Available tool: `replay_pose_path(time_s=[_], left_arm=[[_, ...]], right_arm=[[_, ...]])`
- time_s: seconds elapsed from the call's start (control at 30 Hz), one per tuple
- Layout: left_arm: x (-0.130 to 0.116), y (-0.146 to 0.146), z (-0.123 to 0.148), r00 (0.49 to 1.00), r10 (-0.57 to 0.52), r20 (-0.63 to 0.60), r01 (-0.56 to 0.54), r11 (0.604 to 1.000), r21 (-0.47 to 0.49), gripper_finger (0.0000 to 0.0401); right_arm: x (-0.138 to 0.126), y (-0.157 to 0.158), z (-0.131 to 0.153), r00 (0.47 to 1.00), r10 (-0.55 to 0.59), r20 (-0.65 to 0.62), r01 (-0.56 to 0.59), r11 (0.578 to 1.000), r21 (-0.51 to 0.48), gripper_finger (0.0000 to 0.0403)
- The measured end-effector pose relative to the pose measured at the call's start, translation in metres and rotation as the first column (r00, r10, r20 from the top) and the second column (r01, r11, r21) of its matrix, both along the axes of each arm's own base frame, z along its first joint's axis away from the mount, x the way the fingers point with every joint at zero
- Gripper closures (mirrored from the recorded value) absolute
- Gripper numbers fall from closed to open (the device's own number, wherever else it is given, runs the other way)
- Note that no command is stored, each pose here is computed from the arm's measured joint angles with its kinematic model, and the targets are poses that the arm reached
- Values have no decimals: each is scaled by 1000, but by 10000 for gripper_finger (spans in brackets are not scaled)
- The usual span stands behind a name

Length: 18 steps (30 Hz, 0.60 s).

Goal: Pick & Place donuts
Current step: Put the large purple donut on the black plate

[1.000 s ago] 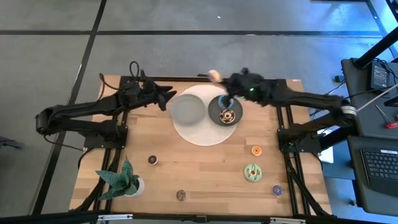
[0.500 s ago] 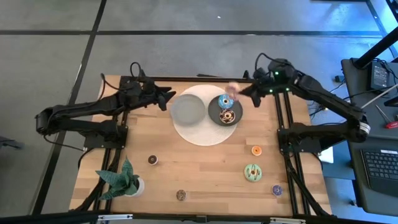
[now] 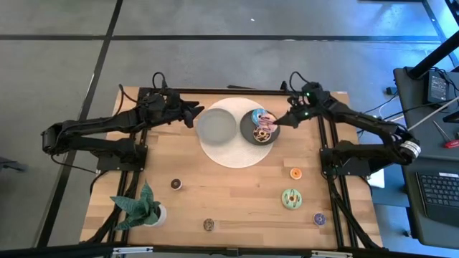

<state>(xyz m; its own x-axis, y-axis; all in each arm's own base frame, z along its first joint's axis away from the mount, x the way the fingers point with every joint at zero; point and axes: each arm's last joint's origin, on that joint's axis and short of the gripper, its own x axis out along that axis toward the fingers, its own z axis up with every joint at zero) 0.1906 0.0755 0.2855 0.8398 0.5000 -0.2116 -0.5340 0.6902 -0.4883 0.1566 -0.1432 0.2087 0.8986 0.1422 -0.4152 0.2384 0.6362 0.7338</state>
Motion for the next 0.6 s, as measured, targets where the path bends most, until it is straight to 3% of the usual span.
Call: replay_pose_path(time_s=[0.3, 0.6], left_arm=[[0, 0, 0, 1000, 0, 0, 0, 1000, 0, 189], [0, 0, 0, 1000, 10, -1, -10, 1000, 2, 189]], right_arm=[[-11, 1, -48, 989, -148, -16, 148, 987, 68, 376], [-12, -4, -65, 975, -224, 0, 224, 971, 83, 376]])
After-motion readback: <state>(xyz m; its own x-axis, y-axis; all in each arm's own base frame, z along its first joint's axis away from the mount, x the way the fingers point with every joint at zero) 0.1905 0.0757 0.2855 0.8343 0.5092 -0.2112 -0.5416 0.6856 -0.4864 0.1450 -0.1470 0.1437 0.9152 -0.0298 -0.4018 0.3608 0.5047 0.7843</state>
